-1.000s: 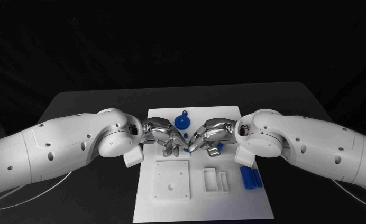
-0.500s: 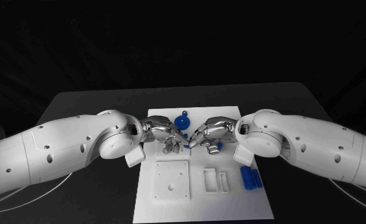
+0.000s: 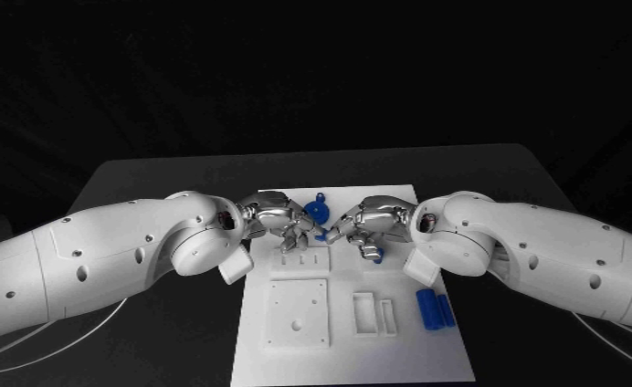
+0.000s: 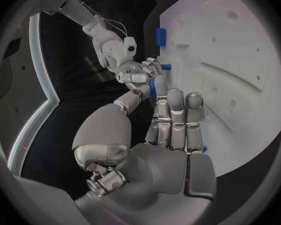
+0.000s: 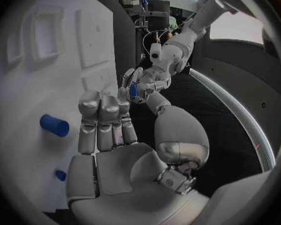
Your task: Assemble the parts on the task board
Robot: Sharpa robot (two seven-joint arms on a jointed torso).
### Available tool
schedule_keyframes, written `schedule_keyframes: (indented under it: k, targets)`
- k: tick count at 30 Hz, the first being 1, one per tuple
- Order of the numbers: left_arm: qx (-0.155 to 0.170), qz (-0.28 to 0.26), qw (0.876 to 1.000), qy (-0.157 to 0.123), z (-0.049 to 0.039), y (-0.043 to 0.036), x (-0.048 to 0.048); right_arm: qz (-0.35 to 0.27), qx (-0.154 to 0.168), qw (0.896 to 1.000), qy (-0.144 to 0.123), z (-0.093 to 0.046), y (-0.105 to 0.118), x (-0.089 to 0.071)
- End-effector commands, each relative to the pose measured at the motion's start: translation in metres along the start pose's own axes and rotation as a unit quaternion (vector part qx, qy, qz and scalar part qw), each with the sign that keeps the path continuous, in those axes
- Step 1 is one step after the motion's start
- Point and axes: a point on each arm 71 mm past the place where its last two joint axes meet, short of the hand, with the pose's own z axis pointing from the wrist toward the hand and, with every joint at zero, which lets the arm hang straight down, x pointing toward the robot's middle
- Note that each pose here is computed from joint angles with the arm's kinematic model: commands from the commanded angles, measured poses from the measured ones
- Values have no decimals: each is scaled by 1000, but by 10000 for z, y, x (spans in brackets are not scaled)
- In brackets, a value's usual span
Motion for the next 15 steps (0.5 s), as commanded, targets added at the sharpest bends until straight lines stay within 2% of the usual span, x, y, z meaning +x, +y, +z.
schedule_keyframes:
  k: [1, 8, 15]
  targets:
    - [17, -17, 1000, -19, -3, -27, -20, -34, -33, 998, -45, -38, 78, -87]
    - [16, -36, 999, -33, -27, -2, -70, -68, -55, 993, -85, -105, 134, -194]
    - [11, -77, 996, -42, -54, 35, -111, -124, -78, 982, -118, -195, 216, -318]
